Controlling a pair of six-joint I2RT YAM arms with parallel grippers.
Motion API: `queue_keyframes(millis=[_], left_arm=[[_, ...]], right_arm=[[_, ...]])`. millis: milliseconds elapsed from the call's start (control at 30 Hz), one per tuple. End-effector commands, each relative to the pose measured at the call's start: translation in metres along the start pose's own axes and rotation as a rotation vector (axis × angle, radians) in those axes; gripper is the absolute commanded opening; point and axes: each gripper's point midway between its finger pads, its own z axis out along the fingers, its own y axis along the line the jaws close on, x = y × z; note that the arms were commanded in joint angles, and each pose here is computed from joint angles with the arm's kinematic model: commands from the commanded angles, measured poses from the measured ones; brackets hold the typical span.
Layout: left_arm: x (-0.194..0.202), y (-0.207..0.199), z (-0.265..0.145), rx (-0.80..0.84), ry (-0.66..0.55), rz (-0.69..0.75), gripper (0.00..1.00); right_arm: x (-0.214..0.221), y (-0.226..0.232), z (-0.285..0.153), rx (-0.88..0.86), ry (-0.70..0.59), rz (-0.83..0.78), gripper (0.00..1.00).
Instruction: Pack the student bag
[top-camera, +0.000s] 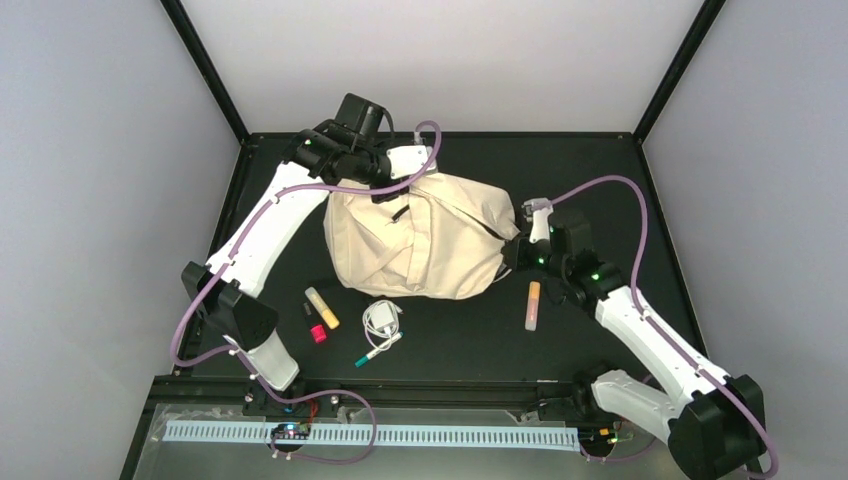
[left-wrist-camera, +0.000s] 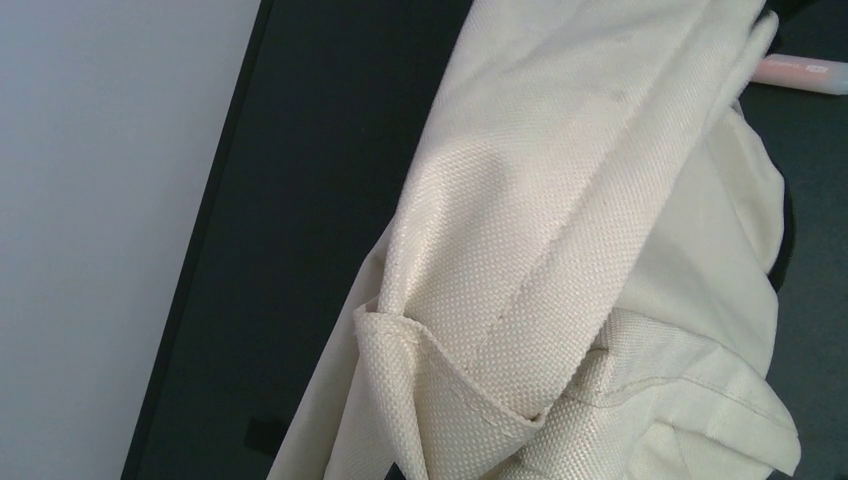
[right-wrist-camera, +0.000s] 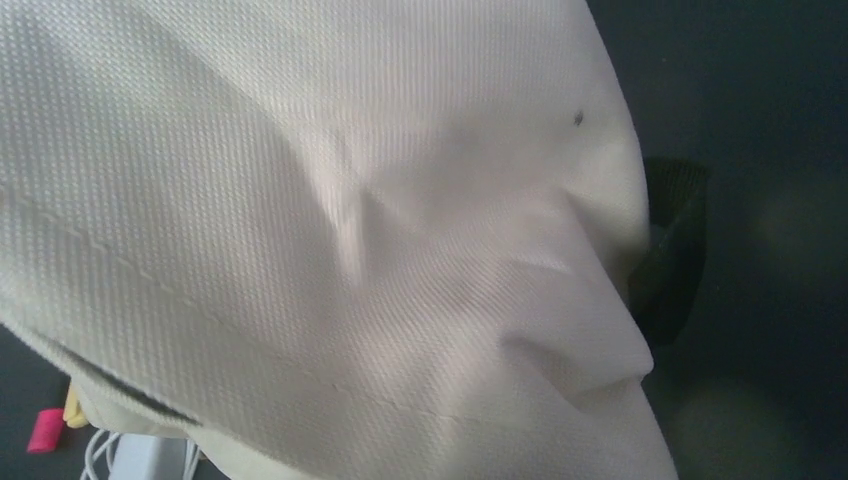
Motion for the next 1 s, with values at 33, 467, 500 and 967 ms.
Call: queue_keyframes(millis=[33, 467, 500, 967], left_arm=[[-0.039, -0.004, -0.040, 0.052, -0.162, 0.000, 0.02], [-0.090, 0.028, -0.113, -0.056, -0.412, -0.033, 0.02], [-0.082, 0.029, -0.105, -0.041, -0.400, -0.051, 0.02], [0.006, -0.018, 0.015, 0.210, -0.291, -0.092, 0.77]], right_arm=[[-0.059, 0.026, -0.017, -0.039, -0.067, -0.132, 0.01], [-0.235, 0.105, -0.095, -0.069, -0.364, -0.347, 0.01], [-0.240, 0.110, -0.100, -0.083, -0.380, -0.352, 0.01], [-0.217, 0.136, -0.067, -0.243, -0.318, -0.350, 0.01]])
